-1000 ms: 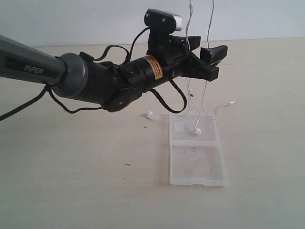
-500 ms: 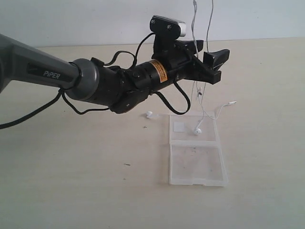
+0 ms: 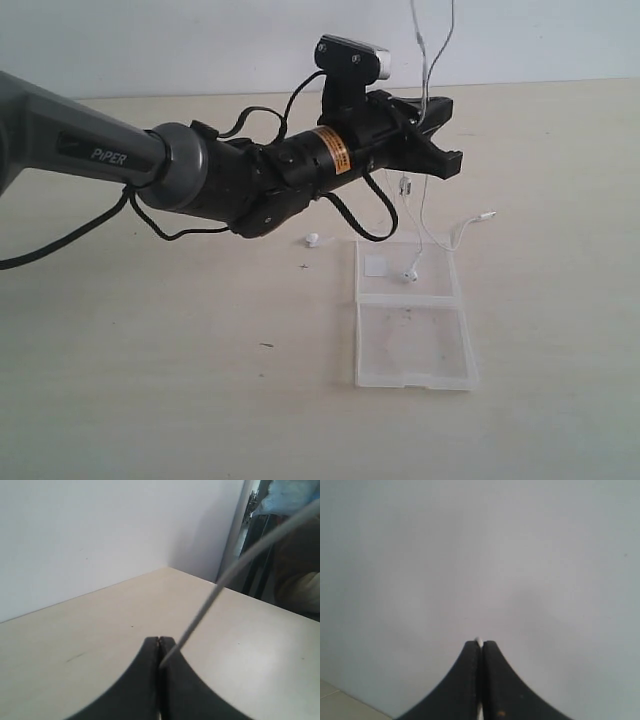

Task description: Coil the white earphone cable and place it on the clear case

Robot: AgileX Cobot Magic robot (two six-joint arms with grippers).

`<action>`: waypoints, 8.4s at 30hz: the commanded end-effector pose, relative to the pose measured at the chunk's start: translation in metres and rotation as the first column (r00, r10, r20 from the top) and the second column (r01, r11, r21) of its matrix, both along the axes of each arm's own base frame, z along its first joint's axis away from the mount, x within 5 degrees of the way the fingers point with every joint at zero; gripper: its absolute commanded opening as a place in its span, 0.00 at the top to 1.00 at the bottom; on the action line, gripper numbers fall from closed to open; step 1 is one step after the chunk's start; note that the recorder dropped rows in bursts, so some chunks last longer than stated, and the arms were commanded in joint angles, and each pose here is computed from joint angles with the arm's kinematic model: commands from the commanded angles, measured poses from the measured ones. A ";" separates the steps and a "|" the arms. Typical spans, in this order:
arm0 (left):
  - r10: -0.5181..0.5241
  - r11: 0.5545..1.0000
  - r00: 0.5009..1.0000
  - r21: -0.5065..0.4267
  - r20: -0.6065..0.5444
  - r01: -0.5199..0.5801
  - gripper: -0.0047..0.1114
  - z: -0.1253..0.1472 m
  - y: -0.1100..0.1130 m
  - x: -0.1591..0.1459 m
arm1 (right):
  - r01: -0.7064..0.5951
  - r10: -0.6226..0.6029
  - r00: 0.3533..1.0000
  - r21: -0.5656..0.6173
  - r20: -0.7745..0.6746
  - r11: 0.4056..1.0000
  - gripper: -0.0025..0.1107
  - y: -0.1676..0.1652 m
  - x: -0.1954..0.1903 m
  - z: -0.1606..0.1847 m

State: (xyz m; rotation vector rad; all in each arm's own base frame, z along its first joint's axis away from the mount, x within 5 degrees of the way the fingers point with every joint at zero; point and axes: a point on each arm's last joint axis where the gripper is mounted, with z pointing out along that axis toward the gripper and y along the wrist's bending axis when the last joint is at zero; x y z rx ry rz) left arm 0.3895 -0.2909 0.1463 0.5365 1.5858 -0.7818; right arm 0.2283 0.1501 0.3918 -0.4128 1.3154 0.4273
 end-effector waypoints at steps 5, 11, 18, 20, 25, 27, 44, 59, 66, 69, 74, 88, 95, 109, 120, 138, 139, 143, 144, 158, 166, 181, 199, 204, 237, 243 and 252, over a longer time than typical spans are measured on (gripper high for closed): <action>0.002 1.000 1.000 -0.011 0.000 -0.002 0.96 0.008 0.011 0.008 | 0.089 -0.090 0.995 0.025 0.033 0.996 0.98 -0.030 -0.031 0.008; -0.038 0.999 0.999 0.013 0.016 0.038 0.96 0.026 0.012 0.004 | 0.240 -0.240 0.971 -0.001 -0.011 0.971 0.98 -0.051 -0.037 -0.014; -0.020 0.998 1.000 0.057 0.022 0.019 0.96 0.050 0.023 0.002 | 0.416 -0.419 0.905 -0.055 -0.080 0.908 0.98 -0.069 -0.035 -0.054; -0.017 0.999 1.000 0.047 0.009 0.016 0.96 0.053 0.029 0.002 | 0.425 -0.430 0.897 -0.074 -0.102 0.902 0.98 -0.070 -0.035 -0.064; -0.004 0.997 1.000 0.072 0.027 0.002 0.96 0.067 0.050 -0.001 | 0.413 -0.431 0.889 -0.130 -0.159 0.901 0.98 -0.069 -0.033 -0.085; 0.003 0.996 0.999 0.087 0.040 -0.006 0.96 0.073 0.060 -0.001 | 0.391 -0.413 0.890 -0.143 -0.195 0.909 0.98 -0.066 -0.033 -0.090; 0.006 0.978 0.992 0.207 0.125 -0.032 0.96 0.130 0.088 -0.016 | 0.113 -0.243 0.877 -0.314 -0.414 0.943 0.87 -0.039 -0.028 -0.130; 0.028 0.951 0.992 0.303 0.119 -0.063 0.96 0.126 0.092 -0.015 | 0.190 -0.263 0.872 -0.210 -0.412 0.959 0.27 -0.042 -0.025 -0.123; 0.037 0.948 0.987 0.308 0.156 -0.084 0.96 0.140 0.096 -0.019 | 0.068 -0.184 0.931 -0.345 -0.315 0.936 0.27 -0.024 -0.014 -0.139; 0.048 0.944 0.987 0.316 0.152 -0.094 0.96 0.141 0.097 -0.019 | 0.041 -0.130 0.937 -0.269 -0.324 0.962 0.27 -0.017 -0.012 -0.137; 0.059 0.939 0.988 0.327 0.144 -0.104 0.96 0.140 0.098 -0.019 | -0.055 -0.031 0.955 -0.279 -0.295 0.959 0.19 -0.005 -0.010 -0.143; 0.061 0.940 0.988 0.324 0.143 -0.105 0.96 0.140 0.098 -0.019 | -0.105 0.058 0.975 -0.211 -0.216 0.972 0.14 0.026 0.024 -0.189; 0.058 0.941 0.988 0.321 0.144 -0.103 0.96 0.140 0.098 -0.019 | -0.100 0.061 0.959 -0.129 -0.277 0.987 0.14 0.038 0.043 -0.196; 0.059 0.950 0.986 0.296 0.158 -0.104 0.96 0.148 0.096 -0.017 | -0.095 0.108 0.912 0.053 -0.396 0.994 0.14 0.045 0.051 -0.199; 0.072 0.964 0.989 0.245 0.129 -0.102 0.96 0.154 0.097 -0.018 | -0.106 0.054 0.901 -0.098 -0.431 0.990 0.14 0.058 0.073 -0.209; 0.069 0.965 0.987 0.242 0.144 -0.103 0.96 0.160 0.097 -0.021 | -0.229 0.123 0.895 -0.205 -0.428 0.952 0.14 0.082 0.092 -0.218; 0.069 0.965 0.987 0.242 0.144 -0.103 0.96 0.160 0.097 -0.021 | -0.229 0.123 0.895 -0.205 -0.428 0.952 0.14 0.082 0.092 -0.218; 0.071 0.966 0.988 0.237 0.137 -0.103 0.96 0.160 0.097 -0.021 | -0.227 0.128 0.900 -0.197 -0.417 0.954 0.14 0.083 0.093 -0.216; 0.072 0.967 0.988 0.235 0.135 -0.102 0.96 0.160 0.097 -0.021 | -0.227 0.128 0.900 -0.197 -0.417 0.954 0.14 0.083 0.093 -0.216; 0.081 0.966 0.989 0.233 0.123 -0.108 0.96 0.159 0.098 -0.021 | -0.201 0.095 0.882 -0.186 -0.462 0.962 0.14 0.080 0.093 -0.215; 0.138 0.968 0.990 0.204 0.041 -0.144 0.96 0.156 0.101 -0.018 | -0.188 0.099 0.859 -0.129 -0.503 0.974 0.14 0.080 0.093 -0.216; 0.159 0.974 0.987 0.165 -0.016 -0.154 0.96 0.155 0.102 -0.018 | -0.195 0.119 0.909 -0.156 -0.399 0.968 0.14 0.079 0.091 -0.212; 0.158 0.974 0.987 0.166 -0.018 -0.153 0.96 0.155 0.102 -0.018 | -0.124 0.092 0.896 -0.045 -0.435 0.991 0.26 0.076 0.094 -0.211; 0.157 0.975 0.987 0.162 -0.020 -0.152 0.96 0.155 0.102 -0.018 | -0.137 0.100 0.897 -0.055 -0.430 0.989 0.51 0.077 0.094 -0.211; 0.148 0.954 0.988 0.271 -0.042 -0.131 0.35 0.147 0.103 -0.020 | -0.149 0.086 0.891 -0.108 -0.446 0.983 0.98 0.076 0.093 -0.213; 0.111 0.933 0.992 0.350 -0.053 -0.086 0.35 0.141 0.103 -0.023 | -0.118 0.041 0.894 -0.146 -0.445 0.982 0.98 0.072 0.094 -0.209; 0.094 0.902 0.994 0.427 -0.048 -0.065 0.35 0.136 0.104 -0.024 | -0.129 0.039 0.891 -0.171 -0.453 0.977 0.98 0.071 0.092 -0.206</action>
